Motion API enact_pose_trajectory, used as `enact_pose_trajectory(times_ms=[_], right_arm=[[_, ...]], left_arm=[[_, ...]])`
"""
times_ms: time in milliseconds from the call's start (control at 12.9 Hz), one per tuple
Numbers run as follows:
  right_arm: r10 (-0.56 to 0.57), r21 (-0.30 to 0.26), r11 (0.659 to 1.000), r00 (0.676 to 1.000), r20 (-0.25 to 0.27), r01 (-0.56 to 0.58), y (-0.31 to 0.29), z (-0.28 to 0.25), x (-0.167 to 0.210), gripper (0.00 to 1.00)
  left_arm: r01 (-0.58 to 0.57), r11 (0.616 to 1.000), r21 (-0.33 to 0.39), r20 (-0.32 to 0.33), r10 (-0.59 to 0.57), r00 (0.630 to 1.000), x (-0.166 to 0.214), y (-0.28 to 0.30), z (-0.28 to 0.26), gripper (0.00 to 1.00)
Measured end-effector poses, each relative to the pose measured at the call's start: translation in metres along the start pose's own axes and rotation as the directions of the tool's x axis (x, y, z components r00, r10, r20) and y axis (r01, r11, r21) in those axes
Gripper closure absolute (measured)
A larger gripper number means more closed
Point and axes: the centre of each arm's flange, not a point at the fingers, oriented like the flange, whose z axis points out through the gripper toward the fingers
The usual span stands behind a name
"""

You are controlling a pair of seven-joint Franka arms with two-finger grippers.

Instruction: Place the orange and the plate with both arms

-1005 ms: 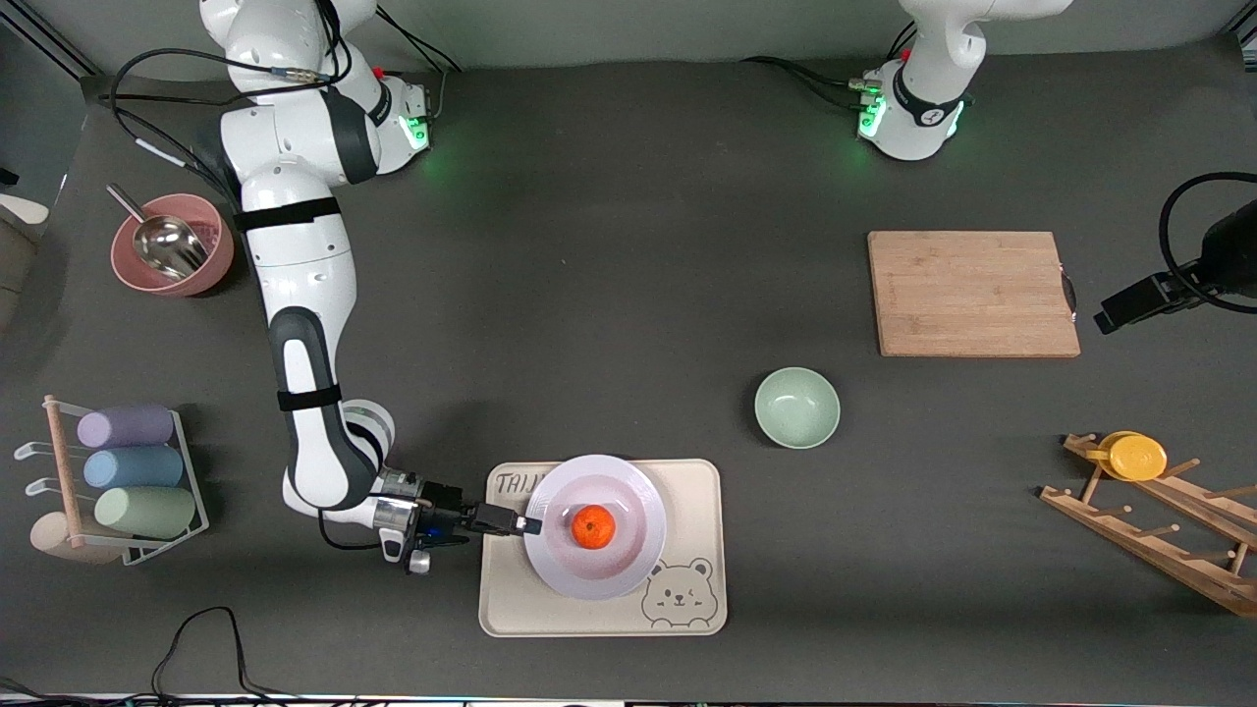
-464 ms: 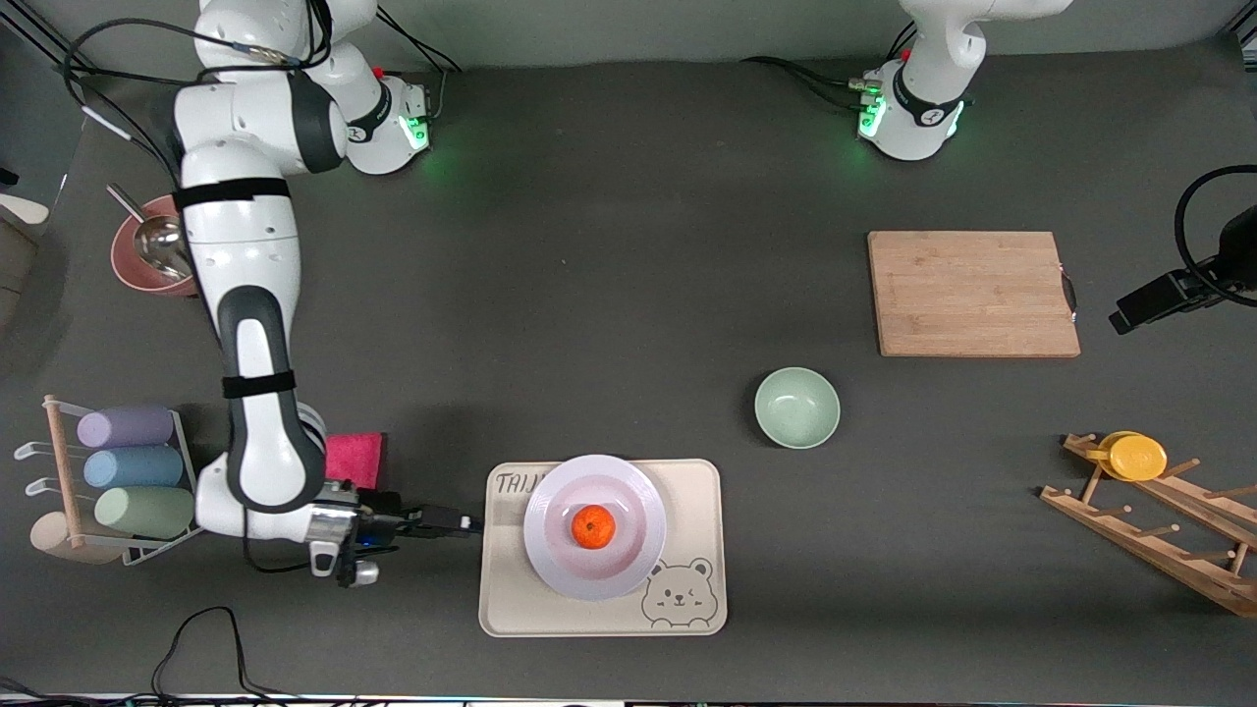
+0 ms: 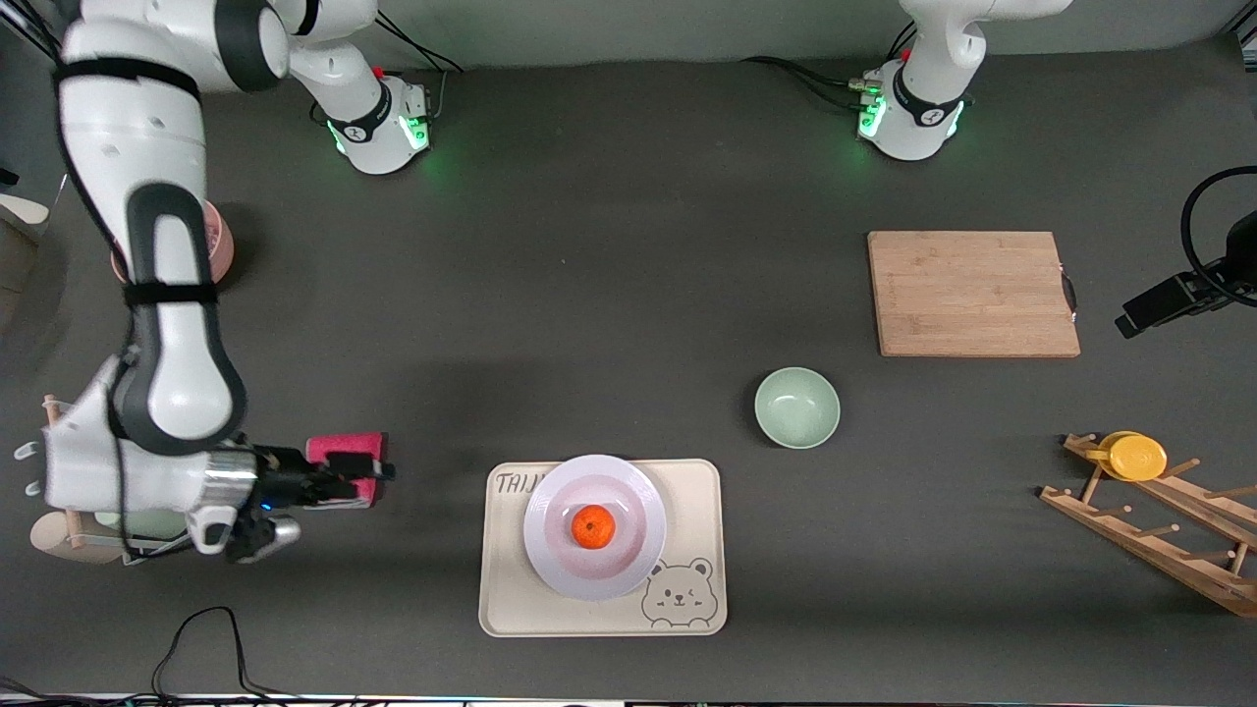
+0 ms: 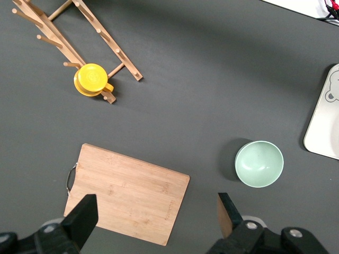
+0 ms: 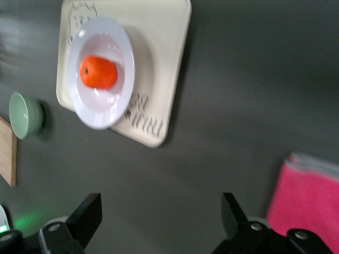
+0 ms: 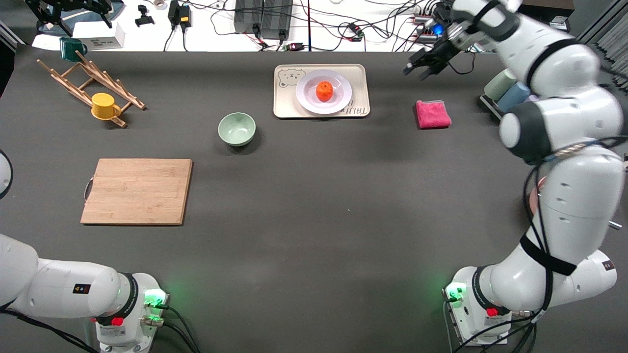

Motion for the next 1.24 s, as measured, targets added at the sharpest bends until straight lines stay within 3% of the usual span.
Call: enact_pose_trajectory(times_ms=[232, 309, 541, 773, 1236], right_arm=[[0.050, -0.203, 0.979, 0.994, 0.092, -0.031, -0.038, -0.102, -0.050, 0.00], [0.071, -0.262, 0.964, 0.992, 0.104, -0.041, -0.052, -0.130, -0.068, 0.00], [0.119, -0.370, 0.926, 0.989, 0.092, -0.077, -0.068, -0.187, -0.111, 0.00], [0.127, -0.435, 0.897, 0.988, 0.085, -0.078, -0.070, -0.214, -0.132, 0.00], [0.173, -0.446, 0.885, 0.984, 0.048, -0.134, -0.077, -0.223, -0.143, 0.00]], left_arm=[[-0.001, 1.000, 0.006, 0.004, 0.001, 1.000, 0.000, 0.000, 0.001, 0.00], [0.000, 1.000, 0.017, 0.011, 0.000, 1.000, 0.000, -0.001, 0.004, 0.00], [0.000, 0.998, 0.055, 0.036, -0.002, 0.999, 0.000, -0.005, 0.015, 0.00], [-0.002, 0.996, 0.084, 0.028, 0.000, 1.000, 0.001, -0.008, 0.016, 0.00], [-0.122, 0.989, 0.087, -0.001, 0.122, 0.992, -0.046, -0.004, 0.019, 0.00]])
